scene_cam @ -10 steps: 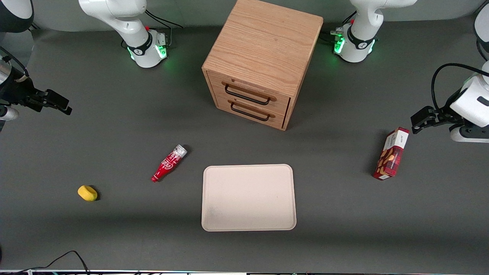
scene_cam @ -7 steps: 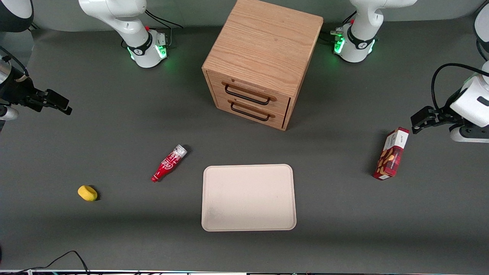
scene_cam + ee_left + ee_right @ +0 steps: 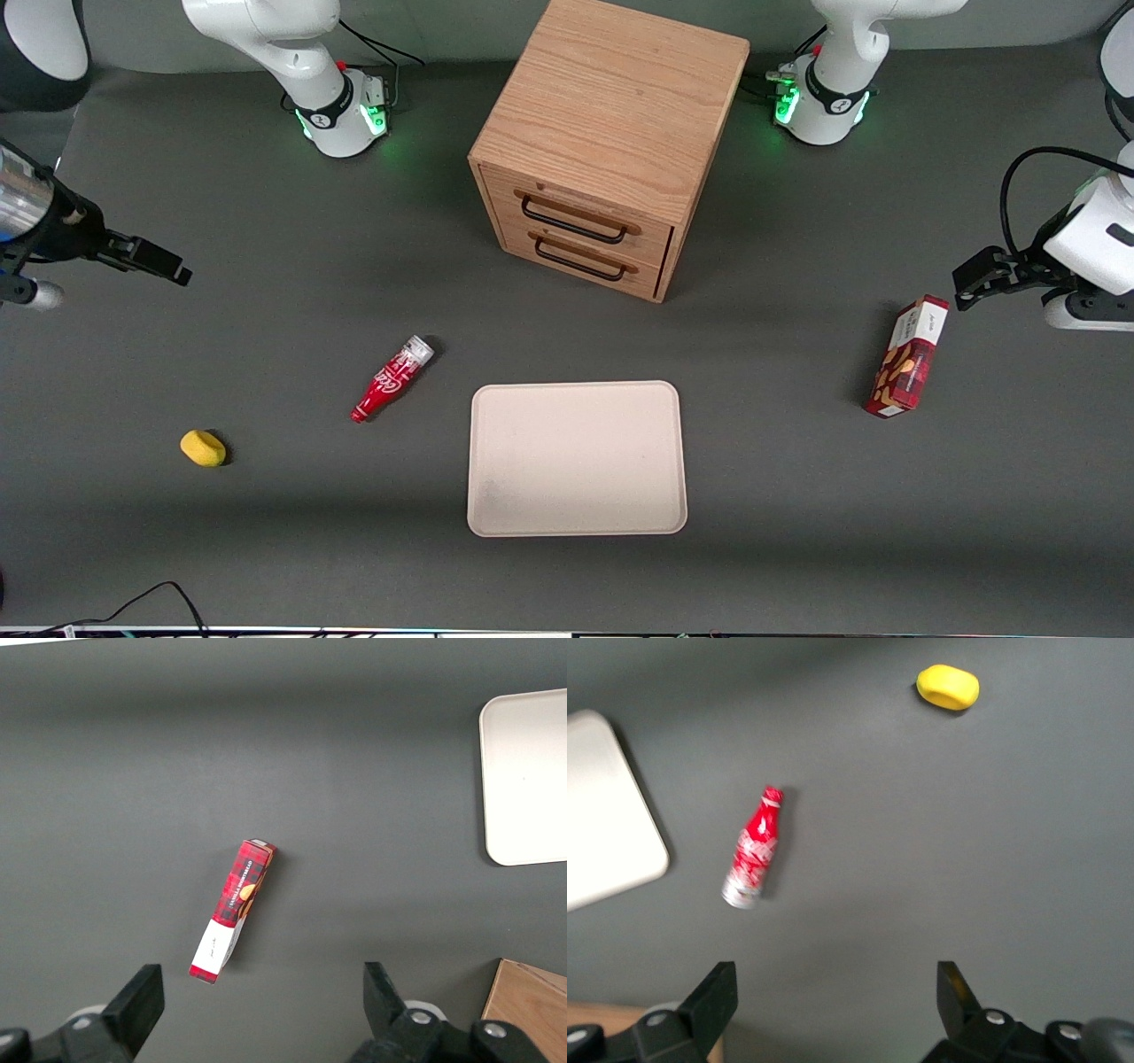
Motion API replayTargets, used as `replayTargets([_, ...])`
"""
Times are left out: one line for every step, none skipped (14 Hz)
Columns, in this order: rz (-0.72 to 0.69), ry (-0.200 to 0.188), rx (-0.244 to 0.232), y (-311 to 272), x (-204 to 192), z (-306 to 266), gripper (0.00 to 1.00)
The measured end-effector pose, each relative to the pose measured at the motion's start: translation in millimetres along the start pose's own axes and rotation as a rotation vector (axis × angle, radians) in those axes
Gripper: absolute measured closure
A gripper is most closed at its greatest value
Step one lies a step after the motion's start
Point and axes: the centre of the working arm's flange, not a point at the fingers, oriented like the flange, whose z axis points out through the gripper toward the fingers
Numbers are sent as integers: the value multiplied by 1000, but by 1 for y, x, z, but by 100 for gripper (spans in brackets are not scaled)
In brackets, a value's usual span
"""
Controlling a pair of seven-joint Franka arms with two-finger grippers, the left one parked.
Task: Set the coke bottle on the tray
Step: 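Move the open right gripper down over the red Coca-Cola bottle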
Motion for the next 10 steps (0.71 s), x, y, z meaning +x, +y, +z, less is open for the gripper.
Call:
replayTargets([52,10,5,-22,4,14,0])
replayTargets([102,18,13,-48,6,31,0])
replayTargets([153,24,20,-71,9,50,0])
replayTargets([201,26,17,-90,12,71,0])
replayTargets([242,20,4,-104,15,95,0])
replayTargets([283,10,-7,-114,18,120,0])
replayTargets([336,-2,-11,-121,23,145,0])
replayTargets([394,-13,-14,-126,28,170,0])
replayTargets([447,-21,-24,-129,32,195,0])
replayTargets([489,-22,-41,-133,35,219,0])
